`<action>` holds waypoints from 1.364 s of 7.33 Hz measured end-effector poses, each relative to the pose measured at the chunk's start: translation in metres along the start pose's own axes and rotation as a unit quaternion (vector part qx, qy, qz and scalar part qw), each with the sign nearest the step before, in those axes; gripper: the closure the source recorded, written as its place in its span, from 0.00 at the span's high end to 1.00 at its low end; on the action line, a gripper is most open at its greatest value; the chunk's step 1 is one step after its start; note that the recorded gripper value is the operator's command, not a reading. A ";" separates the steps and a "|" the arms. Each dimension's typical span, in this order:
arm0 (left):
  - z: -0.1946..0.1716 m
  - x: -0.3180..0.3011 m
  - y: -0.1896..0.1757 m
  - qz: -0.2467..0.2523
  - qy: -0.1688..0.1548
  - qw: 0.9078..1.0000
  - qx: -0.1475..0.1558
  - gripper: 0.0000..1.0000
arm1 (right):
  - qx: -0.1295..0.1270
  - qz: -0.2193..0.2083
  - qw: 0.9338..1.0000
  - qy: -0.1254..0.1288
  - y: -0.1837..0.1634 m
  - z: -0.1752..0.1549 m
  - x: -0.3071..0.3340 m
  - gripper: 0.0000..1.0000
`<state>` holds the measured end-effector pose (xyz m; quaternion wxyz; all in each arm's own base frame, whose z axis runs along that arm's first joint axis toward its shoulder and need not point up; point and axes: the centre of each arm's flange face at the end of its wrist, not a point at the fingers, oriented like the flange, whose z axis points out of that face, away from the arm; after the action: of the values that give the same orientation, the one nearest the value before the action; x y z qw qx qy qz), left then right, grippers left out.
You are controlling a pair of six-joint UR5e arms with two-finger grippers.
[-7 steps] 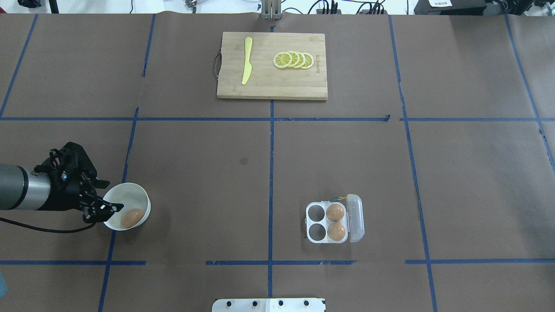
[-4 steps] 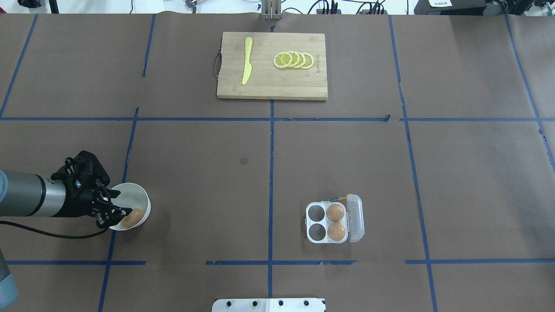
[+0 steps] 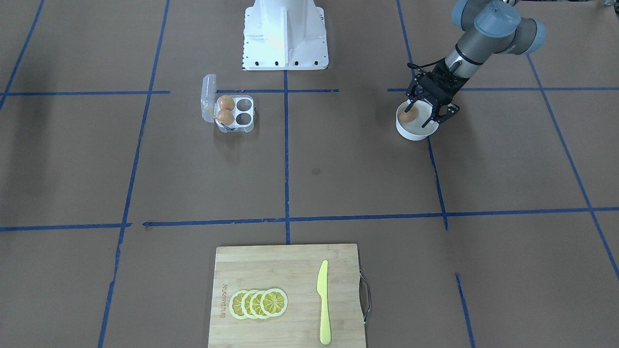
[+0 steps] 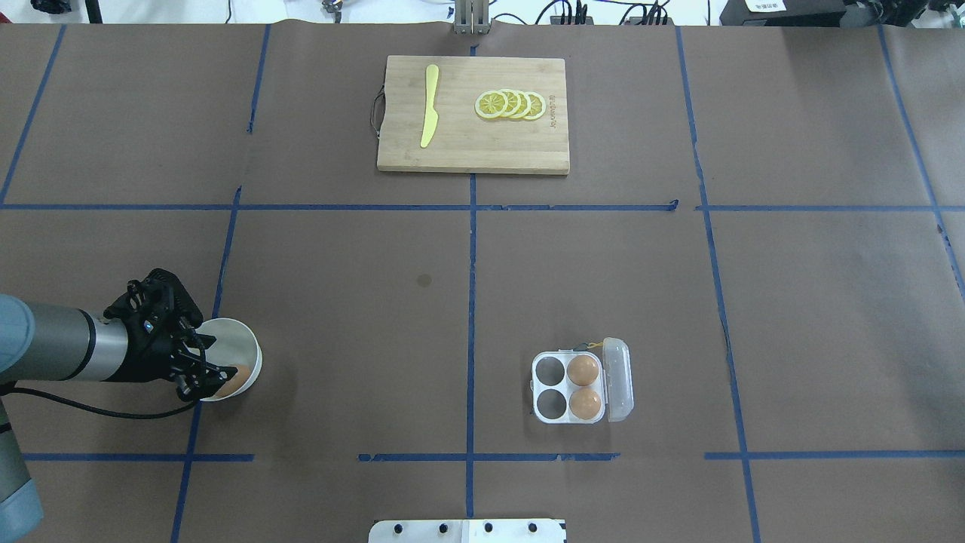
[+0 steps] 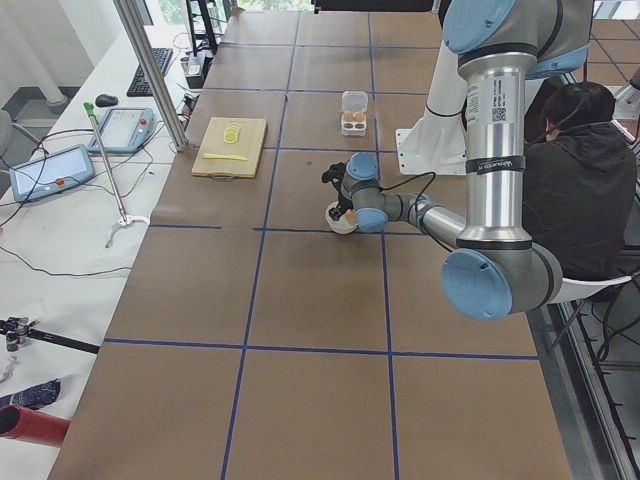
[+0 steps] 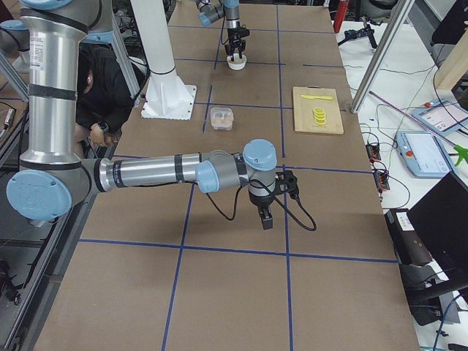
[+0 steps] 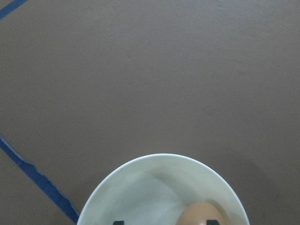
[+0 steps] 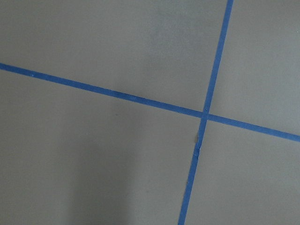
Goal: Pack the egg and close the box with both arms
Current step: 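Close the left gripper around the brown egg inside the bowl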
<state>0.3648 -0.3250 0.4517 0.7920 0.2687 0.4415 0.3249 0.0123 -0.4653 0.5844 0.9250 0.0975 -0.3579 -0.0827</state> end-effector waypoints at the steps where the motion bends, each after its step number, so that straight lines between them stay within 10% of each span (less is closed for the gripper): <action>1: 0.000 0.001 0.000 0.000 0.001 1.000 0.000 0.69 | 0.000 0.000 1.000 0.000 0.002 0.001 0.001 1.00; 10: 0.015 -0.007 0.015 0.000 -0.021 1.000 -0.013 0.78 | 0.000 0.000 1.000 0.000 0.011 0.003 0.004 1.00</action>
<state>0.3708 -0.3230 0.4730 0.8048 0.2648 0.4204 0.3247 0.0136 -0.4563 0.5919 0.9249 0.0970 -0.3582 -0.0825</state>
